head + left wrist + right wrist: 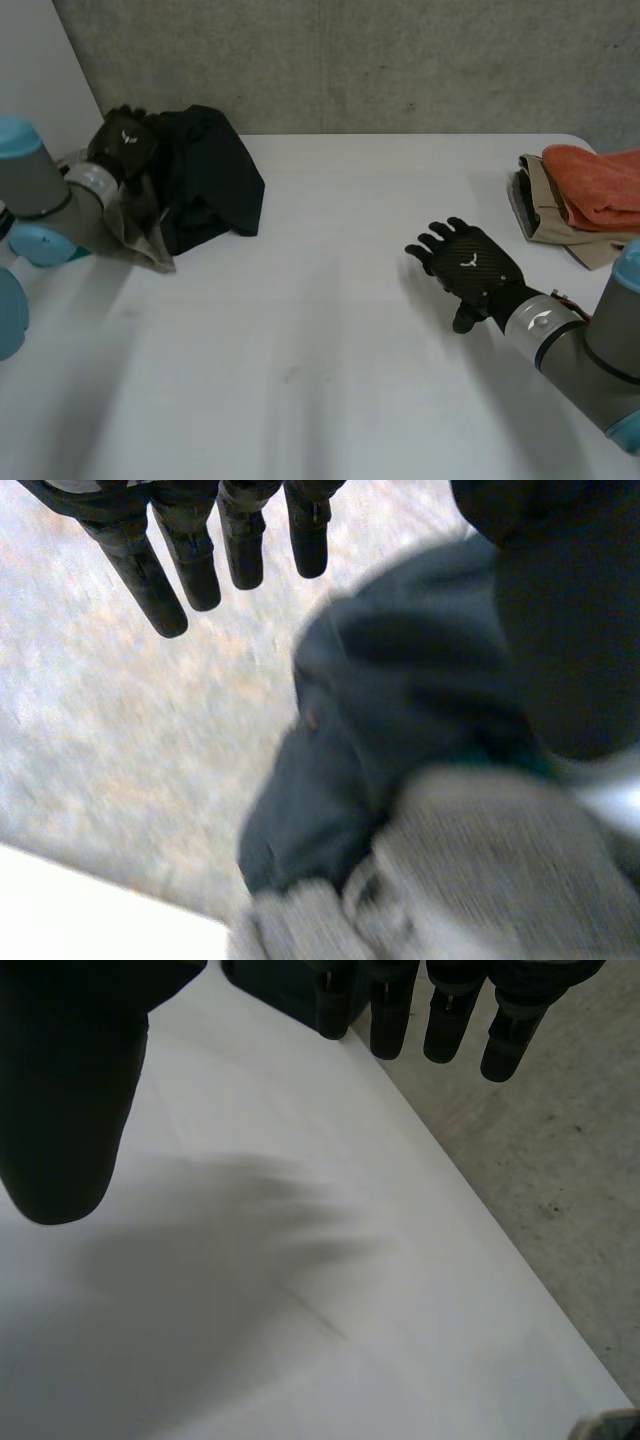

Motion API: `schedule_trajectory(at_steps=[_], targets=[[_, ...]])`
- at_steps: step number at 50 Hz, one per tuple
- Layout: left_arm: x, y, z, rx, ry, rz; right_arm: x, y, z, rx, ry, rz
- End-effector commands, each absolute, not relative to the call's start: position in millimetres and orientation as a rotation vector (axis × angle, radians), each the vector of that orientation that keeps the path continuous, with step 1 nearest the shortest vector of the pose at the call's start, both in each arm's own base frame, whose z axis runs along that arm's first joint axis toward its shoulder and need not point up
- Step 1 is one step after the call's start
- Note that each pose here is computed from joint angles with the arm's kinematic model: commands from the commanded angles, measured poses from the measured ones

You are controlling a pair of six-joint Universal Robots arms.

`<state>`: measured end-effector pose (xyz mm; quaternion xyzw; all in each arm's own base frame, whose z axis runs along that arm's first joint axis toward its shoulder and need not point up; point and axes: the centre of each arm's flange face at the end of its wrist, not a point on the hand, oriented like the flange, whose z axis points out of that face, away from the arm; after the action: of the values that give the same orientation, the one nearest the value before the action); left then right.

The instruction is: Fold the laundry.

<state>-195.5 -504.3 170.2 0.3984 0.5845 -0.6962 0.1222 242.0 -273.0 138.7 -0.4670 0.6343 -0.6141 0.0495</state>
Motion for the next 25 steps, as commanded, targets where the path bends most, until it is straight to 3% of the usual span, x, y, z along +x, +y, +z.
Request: schedule_trajectory(at_steps=[1,4,12,25], targets=[[-236.5,-469.8,209.3,1.347,1.711,-2.106,248.8,-267.1,129.8,-1.478,1.946,-1.855],[-249.4,-462.6,206.5,1.388,1.728,-2.105,249.2,-266.7,129.8,-1.483,1.943,-1.856],[-255.3,-460.9,179.5,1.461,1.805,-2.004,248.9,-265.6,128.8,-1.486,1.946,-1.85],[-264.3,-480.7,134.7,1.478,1.517,-1.908,245.4,-269.7,128.5,-1.487,1.957,-1.859]])
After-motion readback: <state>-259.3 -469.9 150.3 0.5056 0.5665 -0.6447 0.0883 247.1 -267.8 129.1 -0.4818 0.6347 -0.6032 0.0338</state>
